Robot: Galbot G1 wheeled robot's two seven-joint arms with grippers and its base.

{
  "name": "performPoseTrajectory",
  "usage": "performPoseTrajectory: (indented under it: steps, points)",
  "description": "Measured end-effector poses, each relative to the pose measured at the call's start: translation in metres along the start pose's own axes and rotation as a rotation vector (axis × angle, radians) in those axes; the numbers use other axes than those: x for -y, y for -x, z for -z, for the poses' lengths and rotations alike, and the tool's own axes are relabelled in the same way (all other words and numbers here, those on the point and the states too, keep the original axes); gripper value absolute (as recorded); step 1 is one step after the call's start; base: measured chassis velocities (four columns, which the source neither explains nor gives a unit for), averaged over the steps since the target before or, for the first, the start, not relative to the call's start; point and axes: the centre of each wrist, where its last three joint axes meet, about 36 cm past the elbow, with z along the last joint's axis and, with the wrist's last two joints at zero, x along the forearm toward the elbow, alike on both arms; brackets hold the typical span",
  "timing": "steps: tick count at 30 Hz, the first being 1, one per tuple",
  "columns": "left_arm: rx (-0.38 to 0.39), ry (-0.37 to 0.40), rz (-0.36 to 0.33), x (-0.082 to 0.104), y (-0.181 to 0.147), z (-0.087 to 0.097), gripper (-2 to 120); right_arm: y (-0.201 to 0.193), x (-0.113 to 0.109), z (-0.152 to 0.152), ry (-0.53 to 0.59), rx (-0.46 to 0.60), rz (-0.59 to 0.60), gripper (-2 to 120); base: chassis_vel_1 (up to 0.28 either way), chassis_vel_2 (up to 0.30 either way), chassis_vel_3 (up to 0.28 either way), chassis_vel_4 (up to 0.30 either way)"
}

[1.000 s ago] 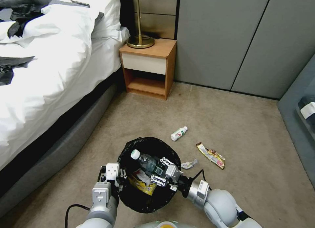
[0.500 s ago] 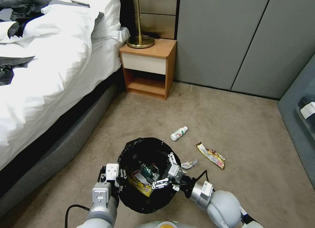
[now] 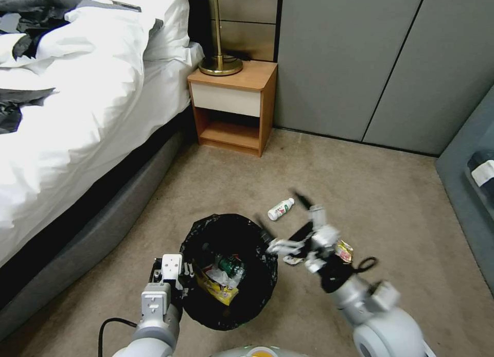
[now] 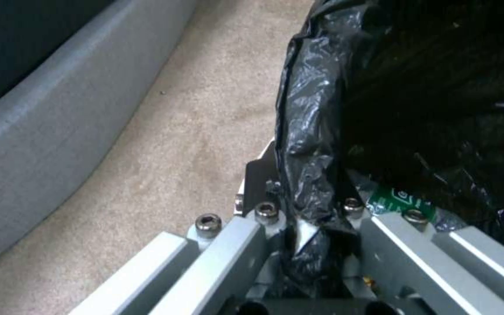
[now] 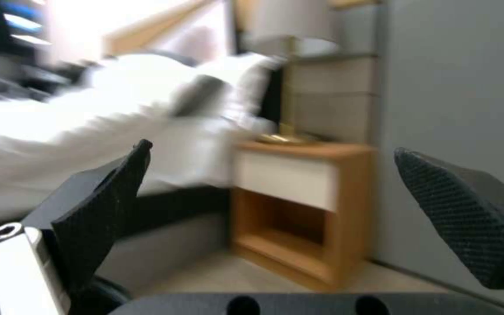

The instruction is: Pick up the trash bin, then pick up the garbage from the floor and place it into the trash bin.

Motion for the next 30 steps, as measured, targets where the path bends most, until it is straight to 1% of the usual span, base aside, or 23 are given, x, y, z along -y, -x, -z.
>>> performPoseTrajectory:
  steps: [1, 3, 4, 5, 7, 8, 10, 12, 16, 17, 20, 21, 23, 24, 25, 26, 27, 28, 30]
  points:
    - [0.000, 0.000, 0.000, 0.000, 0.000, 0.000, 1, 0.000, 0.000, 0.000, 0.000, 0.000, 0.000, 100, 0.000, 0.000, 0.000, 0.000]
    - [0.003, -0.001, 0.003, -0.002, 0.000, 0.001, 1, -0.020, -0.003, -0.006, -0.034, -0.039, -0.091, 100, 0.000, 0.000, 0.000, 0.000]
    - [0.004, -0.002, 0.003, -0.002, 0.000, 0.001, 1, -0.028, -0.005, -0.011, -0.043, -0.055, -0.115, 100, 0.000, 0.000, 0.000, 0.000]
    - [0.004, -0.002, 0.003, -0.002, 0.000, 0.001, 1, -0.028, -0.005, -0.011, -0.043, -0.055, -0.115, 100, 0.000, 0.000, 0.000, 0.000]
    - [0.005, -0.004, 0.002, -0.003, 0.000, 0.002, 1, -0.050, -0.011, -0.035, -0.060, -0.105, -0.176, 100, 0.000, 0.000, 0.000, 0.000]
    - [0.005, -0.004, 0.002, -0.003, 0.000, 0.002, 1, -0.050, -0.011, -0.035, -0.060, -0.105, -0.176, 100, 0.000, 0.000, 0.000, 0.000]
    - [0.005, -0.005, 0.000, -0.002, 0.000, 0.002, 1, -0.062, -0.013, -0.054, -0.061, -0.136, -0.210, 100, 0.000, 0.000, 0.000, 0.000]
    - [0.005, -0.005, 0.000, -0.002, 0.000, 0.002, 1, -0.063, -0.013, -0.056, -0.061, -0.141, -0.214, 100, 0.000, 0.000, 0.000, 0.000]
    - [0.002, -0.003, 0.000, -0.002, -0.001, 0.002, 1, -0.059, 0.003, -0.071, -0.086, -0.162, -0.232, 100, 0.000, 0.000, 0.000, 0.000]
    - [0.002, -0.003, 0.000, -0.002, -0.001, 0.002, 1, -0.059, 0.003, -0.071, -0.086, -0.162, -0.232, 100, 0.000, 0.000, 0.000, 0.000]
    - [-0.004, 0.006, 0.000, -0.002, -0.005, 0.000, 1, -0.047, 0.031, -0.088, -0.115, -0.228, -0.212, 100, 0.000, 0.000, 0.000, 0.000]
    - [-0.004, 0.006, 0.000, -0.002, -0.005, 0.000, 1, -0.047, 0.031, -0.088, -0.115, -0.228, -0.212, 100, 0.000, 0.000, 0.000, 0.000]
    - [-0.001, 0.010, 0.006, -0.004, -0.007, 0.001, 1, -0.025, 0.058, -0.109, -0.131, -0.291, -0.205, 100, 0.000, 0.000, 0.000, 0.000]
    - [0.000, 0.011, 0.008, -0.004, -0.008, 0.001, 1, -0.017, 0.066, -0.116, -0.134, -0.312, -0.194, 100, 0.000, 0.000, 0.000, 0.000]
    - [0.000, 0.011, 0.008, -0.004, -0.008, 0.001, 1, -0.017, 0.066, -0.116, -0.134, -0.312, -0.194, 100, 0.000, 0.000, 0.000, 0.000]
    - [0.000, 0.011, 0.010, -0.004, -0.009, 0.001, 1, -0.007, 0.081, -0.127, -0.142, -0.348, -0.169, 100, 0.000, 0.000, 0.000, 0.000]
    - [0.000, 0.011, 0.011, -0.004, -0.010, 0.001, 1, -0.002, 0.087, -0.133, -0.144, -0.365, -0.156, 100, 0.000, 0.000, 0.000, 0.000]
    - [0.000, 0.011, 0.011, -0.004, -0.010, 0.001, 1, -0.002, 0.087, -0.133, -0.144, -0.365, -0.156, 100, 0.000, 0.000, 0.000, 0.000]
    - [-0.001, 0.010, 0.014, -0.004, -0.010, 0.000, 1, 0.008, 0.105, -0.155, -0.145, -0.429, -0.130, 100, 0.000, 0.000, 0.000, 0.000]
